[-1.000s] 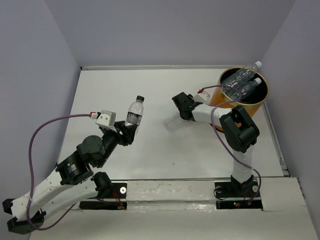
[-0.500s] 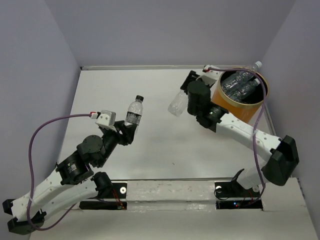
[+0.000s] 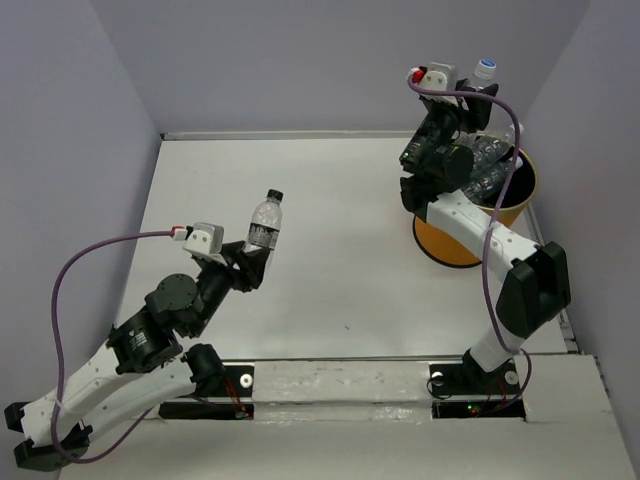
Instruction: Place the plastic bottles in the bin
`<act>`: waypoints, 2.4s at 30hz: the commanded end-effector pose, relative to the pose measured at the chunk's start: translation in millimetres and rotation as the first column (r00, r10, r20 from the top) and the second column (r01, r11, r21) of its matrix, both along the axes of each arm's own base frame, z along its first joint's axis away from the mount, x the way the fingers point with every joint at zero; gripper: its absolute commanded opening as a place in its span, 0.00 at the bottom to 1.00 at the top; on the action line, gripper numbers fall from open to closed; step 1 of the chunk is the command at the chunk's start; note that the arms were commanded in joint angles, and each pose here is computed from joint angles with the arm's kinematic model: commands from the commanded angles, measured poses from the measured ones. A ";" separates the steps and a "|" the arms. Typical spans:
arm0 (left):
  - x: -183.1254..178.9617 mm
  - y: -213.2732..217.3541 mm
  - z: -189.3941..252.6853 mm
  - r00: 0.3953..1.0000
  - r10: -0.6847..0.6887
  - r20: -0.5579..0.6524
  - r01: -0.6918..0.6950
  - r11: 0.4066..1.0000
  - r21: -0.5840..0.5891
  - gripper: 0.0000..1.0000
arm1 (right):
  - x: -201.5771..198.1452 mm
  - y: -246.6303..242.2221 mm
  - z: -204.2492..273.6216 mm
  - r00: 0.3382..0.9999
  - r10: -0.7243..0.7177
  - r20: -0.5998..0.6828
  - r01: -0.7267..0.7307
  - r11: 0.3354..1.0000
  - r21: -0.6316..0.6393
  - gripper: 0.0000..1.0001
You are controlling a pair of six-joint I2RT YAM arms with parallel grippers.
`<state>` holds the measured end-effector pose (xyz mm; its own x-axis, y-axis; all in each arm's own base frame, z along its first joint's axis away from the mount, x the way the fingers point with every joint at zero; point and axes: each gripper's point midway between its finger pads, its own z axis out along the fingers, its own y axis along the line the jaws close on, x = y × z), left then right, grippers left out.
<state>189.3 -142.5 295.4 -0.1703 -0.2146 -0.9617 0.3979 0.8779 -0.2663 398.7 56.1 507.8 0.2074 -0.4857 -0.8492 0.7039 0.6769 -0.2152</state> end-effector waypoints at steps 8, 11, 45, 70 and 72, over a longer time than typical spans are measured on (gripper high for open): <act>0.3 1.2 14.3 0.999 0.000 0.047 0.002 0.999 -0.050 0.33 | -39.9 -68.0 -121.4 0.990 -0.137 0.035 0.125 0.966 0.228 0.21; 0.5 -0.1 13.7 0.999 -0.003 0.045 0.005 0.999 -0.047 0.33 | -47.7 -73.5 -160.2 0.990 -0.137 -0.017 0.136 0.951 0.277 0.21; 15.4 -112.6 88.8 0.950 -0.299 0.085 0.305 0.950 -0.065 0.33 | -89.6 7.5 -55.4 0.742 0.659 0.124 -0.559 0.505 0.658 0.43; 125.6 -395.0 128.5 0.810 -0.573 0.123 0.576 0.818 0.014 0.33 | -207.8 -15.3 -90.6 0.554 0.719 0.420 -0.755 0.221 0.617 0.00; 129.6 -407.2 126.9 0.801 -0.583 0.135 0.587 0.810 0.011 0.36 | -207.8 -7.8 -91.9 0.526 0.739 0.421 -0.763 0.191 0.618 0.00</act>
